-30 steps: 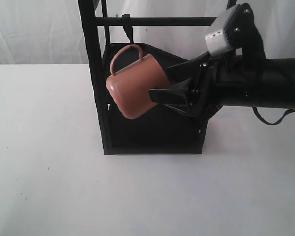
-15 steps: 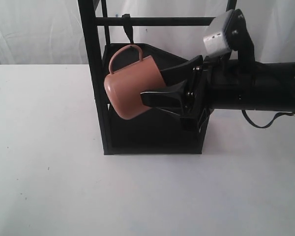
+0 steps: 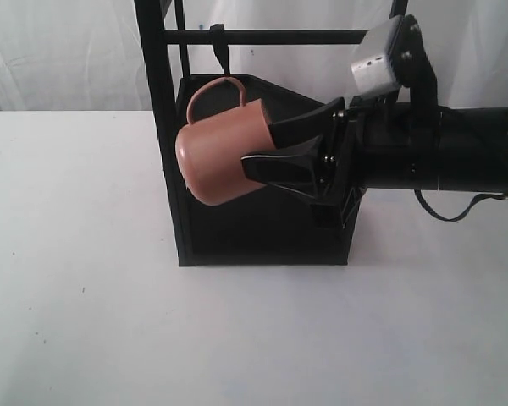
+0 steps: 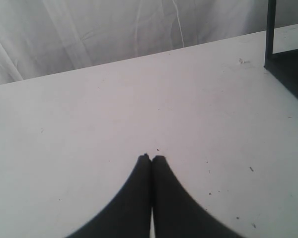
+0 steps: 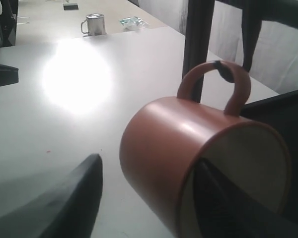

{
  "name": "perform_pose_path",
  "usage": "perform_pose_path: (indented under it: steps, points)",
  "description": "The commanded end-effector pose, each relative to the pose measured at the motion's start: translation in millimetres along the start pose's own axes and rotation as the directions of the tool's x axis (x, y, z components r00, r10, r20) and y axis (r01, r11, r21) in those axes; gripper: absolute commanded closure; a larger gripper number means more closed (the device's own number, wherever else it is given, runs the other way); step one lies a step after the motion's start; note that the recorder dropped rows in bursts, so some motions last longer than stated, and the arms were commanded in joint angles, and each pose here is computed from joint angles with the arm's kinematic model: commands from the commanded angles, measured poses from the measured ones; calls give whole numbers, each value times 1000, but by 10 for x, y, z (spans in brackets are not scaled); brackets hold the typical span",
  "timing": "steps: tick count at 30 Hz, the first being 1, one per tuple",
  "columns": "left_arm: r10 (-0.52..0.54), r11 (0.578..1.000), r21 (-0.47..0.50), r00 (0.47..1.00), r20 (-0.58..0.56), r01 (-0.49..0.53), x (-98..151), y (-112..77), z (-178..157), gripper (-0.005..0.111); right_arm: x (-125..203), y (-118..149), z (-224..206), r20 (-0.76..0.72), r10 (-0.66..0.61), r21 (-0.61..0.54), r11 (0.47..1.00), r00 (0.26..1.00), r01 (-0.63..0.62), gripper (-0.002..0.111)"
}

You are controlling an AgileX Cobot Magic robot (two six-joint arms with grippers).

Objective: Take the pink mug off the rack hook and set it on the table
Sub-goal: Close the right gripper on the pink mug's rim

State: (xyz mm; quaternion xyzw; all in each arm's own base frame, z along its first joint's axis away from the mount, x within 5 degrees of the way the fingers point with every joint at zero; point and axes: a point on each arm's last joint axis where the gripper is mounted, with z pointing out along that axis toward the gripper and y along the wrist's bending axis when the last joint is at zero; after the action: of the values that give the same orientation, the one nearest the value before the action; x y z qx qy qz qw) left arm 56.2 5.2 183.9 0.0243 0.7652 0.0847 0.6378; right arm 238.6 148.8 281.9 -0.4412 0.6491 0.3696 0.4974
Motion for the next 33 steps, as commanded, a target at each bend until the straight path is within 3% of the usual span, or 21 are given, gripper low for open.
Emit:
perform_pose_path:
  steps: [1,9,17,24,33]
  points:
    - [-6,1000,-2,1000,5,6,5,0,0,107,8,20,65,7,2,-40,999,1000,-1,57]
    - [-6,1000,-2,1000,5,6,5,0,0,107,19,7,79,12,14,-39,999,1000,-14,60]
    - [-6,1000,-2,1000,5,6,5,0,0,107,31,-8,83,4,16,-25,1000,1000,-16,78]
    - [-6,1000,-2,1000,5,6,5,0,0,107,31,-8,83,4,16,-25,1000,1000,-16,80]
    - [-6,1000,-2,1000,5,6,5,0,0,107,28,-10,83,7,19,-24,1000,1000,-18,102]
